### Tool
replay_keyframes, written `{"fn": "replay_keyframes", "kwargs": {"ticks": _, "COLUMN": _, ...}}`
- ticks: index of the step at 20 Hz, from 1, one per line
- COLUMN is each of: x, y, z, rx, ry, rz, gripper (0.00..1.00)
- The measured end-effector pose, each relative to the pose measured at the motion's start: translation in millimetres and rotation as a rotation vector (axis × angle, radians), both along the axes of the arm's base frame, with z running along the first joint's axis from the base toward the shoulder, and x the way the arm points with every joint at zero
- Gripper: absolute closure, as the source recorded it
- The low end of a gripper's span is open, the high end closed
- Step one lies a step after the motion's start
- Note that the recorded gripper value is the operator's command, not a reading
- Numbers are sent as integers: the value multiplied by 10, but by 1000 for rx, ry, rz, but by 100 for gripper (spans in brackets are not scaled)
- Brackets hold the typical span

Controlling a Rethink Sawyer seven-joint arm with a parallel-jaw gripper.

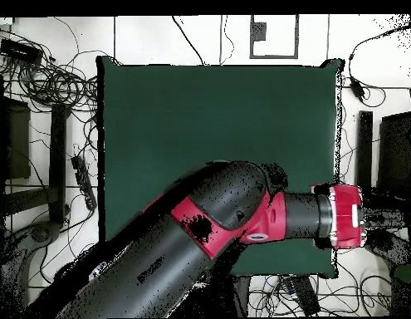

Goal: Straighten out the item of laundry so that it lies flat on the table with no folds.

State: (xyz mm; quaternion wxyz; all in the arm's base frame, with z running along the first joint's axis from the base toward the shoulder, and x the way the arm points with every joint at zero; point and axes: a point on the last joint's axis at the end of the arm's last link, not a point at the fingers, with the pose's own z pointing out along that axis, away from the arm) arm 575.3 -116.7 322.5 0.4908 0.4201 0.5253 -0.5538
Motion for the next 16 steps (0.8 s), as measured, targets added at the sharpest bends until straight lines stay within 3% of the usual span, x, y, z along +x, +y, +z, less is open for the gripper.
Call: {"fn": "replay_keyframes", "kwargs": {"ticks": 16, "x": -431, "y": 296, "z": -785, "rx": 50, "ry": 36, "rz": -89, "gripper": 100}}
